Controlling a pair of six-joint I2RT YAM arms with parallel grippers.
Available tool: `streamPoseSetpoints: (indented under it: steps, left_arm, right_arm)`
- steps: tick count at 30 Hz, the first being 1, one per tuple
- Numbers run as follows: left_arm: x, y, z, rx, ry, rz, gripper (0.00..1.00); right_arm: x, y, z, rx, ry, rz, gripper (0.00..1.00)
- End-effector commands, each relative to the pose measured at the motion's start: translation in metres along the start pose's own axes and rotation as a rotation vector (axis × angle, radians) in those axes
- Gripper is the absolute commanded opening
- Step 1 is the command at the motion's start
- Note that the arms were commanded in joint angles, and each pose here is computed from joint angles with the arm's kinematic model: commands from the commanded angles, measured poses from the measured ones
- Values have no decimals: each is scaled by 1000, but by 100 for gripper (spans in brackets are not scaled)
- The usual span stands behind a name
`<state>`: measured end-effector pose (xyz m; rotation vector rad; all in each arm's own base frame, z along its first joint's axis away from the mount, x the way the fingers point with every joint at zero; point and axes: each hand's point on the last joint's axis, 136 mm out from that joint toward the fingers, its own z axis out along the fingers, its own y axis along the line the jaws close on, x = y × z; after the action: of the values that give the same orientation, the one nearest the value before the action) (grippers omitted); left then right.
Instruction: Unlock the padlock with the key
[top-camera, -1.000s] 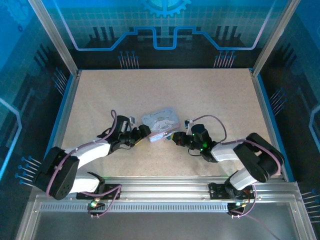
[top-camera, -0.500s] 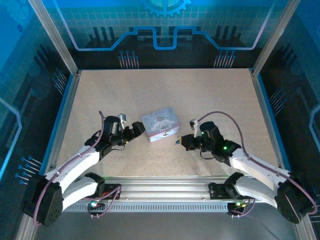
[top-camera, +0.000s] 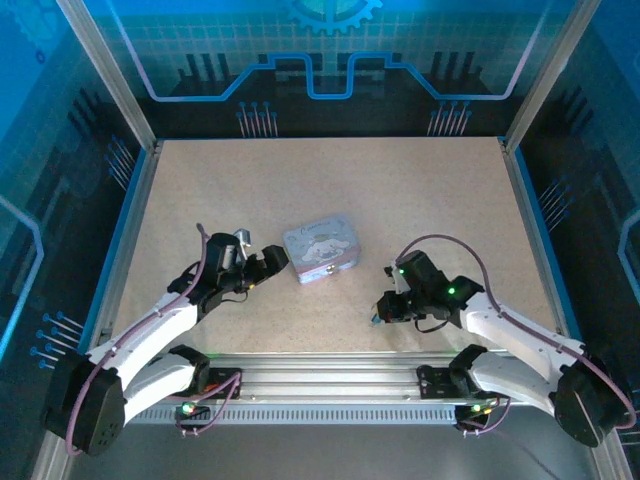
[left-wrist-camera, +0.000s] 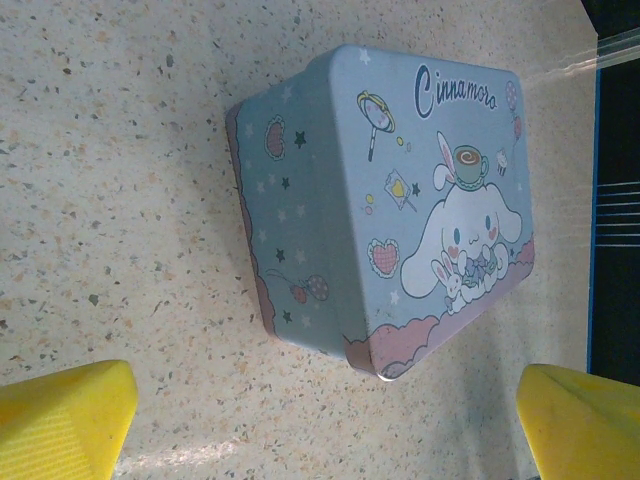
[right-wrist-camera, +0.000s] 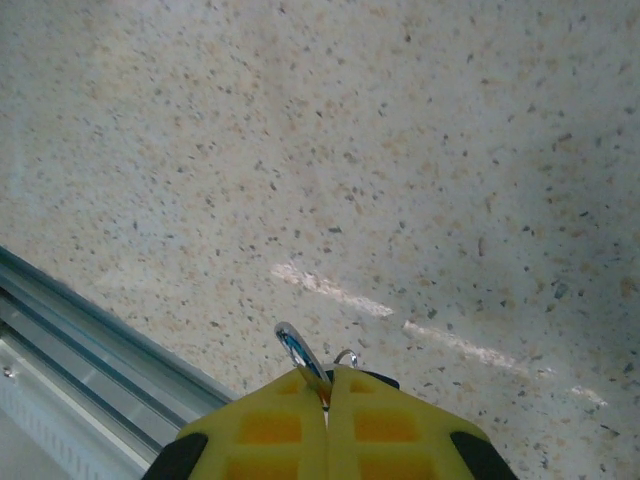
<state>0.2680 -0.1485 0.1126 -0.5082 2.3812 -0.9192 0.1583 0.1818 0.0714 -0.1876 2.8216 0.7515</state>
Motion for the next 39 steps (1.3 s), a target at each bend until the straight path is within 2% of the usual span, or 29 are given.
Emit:
streamPoseSetpoints:
  steps: [1, 24, 32, 39]
  left_arm:
    - [-2, -1, -3, 0, -2, 4, 99]
    - [0, 3, 5, -15, 22, -9, 99]
    - [-2, -1, 2, -11, 19, -6, 99]
    - [-12, -12, -11, 6, -19, 9, 99]
  right_arm:
    - [6, -1, 2, -2, 53, 6, 2]
    - [-9, 1, 46, -14, 126, 8, 6]
    - [-16, -1, 43, -7, 103, 10, 21]
    - [-29, 0, 26, 7, 38, -12, 25]
